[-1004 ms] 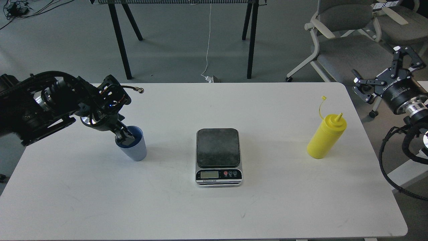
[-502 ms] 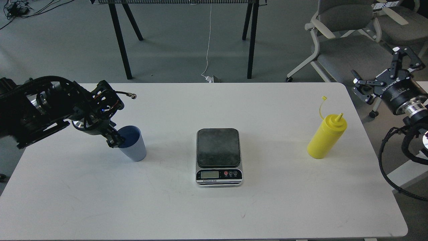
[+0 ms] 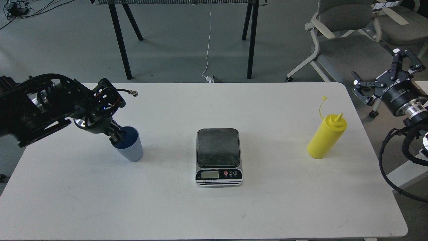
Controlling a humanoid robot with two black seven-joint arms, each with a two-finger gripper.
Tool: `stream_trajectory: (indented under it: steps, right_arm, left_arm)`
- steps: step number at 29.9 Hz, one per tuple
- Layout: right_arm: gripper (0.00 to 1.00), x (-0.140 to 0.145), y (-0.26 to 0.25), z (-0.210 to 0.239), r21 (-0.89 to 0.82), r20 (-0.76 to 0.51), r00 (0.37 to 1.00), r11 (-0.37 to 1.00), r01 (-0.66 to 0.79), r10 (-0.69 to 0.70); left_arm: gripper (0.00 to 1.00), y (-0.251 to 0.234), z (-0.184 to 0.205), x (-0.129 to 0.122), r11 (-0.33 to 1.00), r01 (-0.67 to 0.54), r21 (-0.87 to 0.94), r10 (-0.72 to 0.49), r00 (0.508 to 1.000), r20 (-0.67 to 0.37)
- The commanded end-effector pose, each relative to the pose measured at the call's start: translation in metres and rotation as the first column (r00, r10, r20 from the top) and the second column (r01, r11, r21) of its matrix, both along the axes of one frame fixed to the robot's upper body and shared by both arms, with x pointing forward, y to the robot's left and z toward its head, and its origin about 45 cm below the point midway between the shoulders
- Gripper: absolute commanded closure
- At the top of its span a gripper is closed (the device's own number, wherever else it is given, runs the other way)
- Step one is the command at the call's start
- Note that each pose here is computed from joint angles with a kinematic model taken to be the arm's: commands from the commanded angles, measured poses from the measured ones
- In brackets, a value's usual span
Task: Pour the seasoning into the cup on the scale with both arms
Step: 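Lower the left gripper onto the blue cup and grasp its rim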
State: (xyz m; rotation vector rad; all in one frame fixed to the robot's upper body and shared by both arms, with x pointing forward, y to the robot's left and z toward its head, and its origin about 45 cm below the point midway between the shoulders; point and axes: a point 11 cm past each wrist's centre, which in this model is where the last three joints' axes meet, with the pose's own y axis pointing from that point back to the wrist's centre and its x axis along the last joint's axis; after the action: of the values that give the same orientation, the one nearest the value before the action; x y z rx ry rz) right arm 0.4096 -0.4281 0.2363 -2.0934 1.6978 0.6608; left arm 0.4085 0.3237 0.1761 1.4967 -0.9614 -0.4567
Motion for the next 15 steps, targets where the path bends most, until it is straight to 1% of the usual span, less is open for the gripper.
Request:
stream_trajectory:
  steps: [1, 10, 15]
  right_arm:
    - [0.01, 0.0, -0.001, 0.001, 0.0, 0.001, 1.0, 1.0, 0.002, -0.002]
    - [0.01, -0.003, -0.003, -0.003, 0.0, -0.006, 1.0, 1.0, 0.007, -0.007]
    - [0.01, -0.003, -0.003, -0.004, 0.0, -0.008, 1.0, 1.0, 0.007, -0.007]
  left_arm:
    - [0.91, -0.001, -0.001, -0.001, 1.0, 0.004, 0.001, -0.004, 1.0, -0.003]
    - [1.0, 0.0, 0.002, 0.0, 1.0, 0.0, -0.005, 0.0, 1.0, 0.004]
    - [1.0, 0.0, 0.008, 0.004, 1.0, -0.009, -0.014, 0.009, 1.0, 0.016]
